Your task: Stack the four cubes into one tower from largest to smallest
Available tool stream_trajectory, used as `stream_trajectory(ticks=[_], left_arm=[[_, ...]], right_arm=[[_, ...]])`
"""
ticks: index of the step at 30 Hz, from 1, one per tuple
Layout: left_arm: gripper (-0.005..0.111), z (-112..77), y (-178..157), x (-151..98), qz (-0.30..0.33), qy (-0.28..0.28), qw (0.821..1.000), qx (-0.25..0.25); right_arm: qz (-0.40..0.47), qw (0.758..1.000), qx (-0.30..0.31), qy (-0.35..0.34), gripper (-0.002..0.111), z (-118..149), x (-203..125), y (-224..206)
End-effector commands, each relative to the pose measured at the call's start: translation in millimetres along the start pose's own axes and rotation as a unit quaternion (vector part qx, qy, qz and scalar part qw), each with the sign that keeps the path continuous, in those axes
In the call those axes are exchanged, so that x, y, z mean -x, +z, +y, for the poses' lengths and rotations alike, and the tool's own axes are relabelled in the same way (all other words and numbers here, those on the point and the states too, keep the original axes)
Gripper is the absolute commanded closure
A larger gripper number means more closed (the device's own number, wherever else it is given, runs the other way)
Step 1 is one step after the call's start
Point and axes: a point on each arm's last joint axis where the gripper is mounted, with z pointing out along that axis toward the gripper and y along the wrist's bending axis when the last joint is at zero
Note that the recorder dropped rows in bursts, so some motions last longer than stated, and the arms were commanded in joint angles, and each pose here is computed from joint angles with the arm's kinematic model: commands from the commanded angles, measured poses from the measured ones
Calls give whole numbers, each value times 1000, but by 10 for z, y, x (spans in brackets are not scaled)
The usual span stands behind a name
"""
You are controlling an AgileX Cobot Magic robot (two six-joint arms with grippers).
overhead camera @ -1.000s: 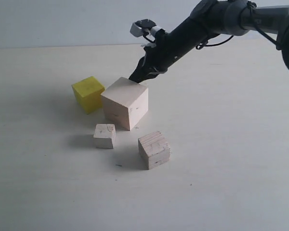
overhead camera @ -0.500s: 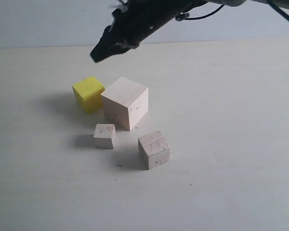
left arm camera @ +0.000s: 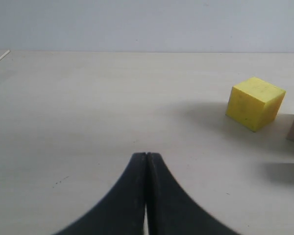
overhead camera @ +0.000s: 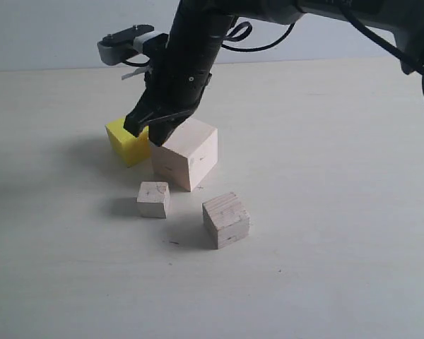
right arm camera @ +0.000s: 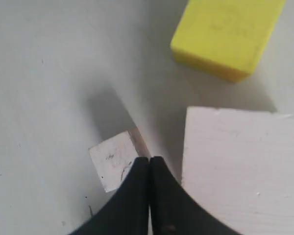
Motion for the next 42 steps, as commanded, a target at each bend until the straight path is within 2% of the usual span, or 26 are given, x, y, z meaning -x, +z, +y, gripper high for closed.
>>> stream_trajectory(ticks=[1,8,15,23,26,35,39,42], left_arm=[[107,-2,-1,-3,-4,2,1000,-2],[107,-2,-1,-3,-4,2,1000,-2],[107,-2,-1,-3,-4,2,1000,-2],[107,-2,-1,-3,-4,2,1000,-2],[107,-2,-1,-3,-4,2,1000,-2],[107,-2,-1,-3,-4,2,1000,-2],[107,-2,-1,-3,-4,2,1000,-2],[107,-2,-1,-3,-4,2,1000,-2]], right_arm=[[25,1000,1,10,108,12,-103,75],[40,999,-3,15,108,-15,-217,230],[68,994,-72,46,108,-152,-283,245],[74,991,-90,59,108,-183,-297,238],[82,987,-116,74,108,-227,-315,226],[87,987,-106,82,108,-203,-327,182],[67,994,-48,69,108,-82,-279,133],[36,997,-41,56,108,-46,-220,52]])
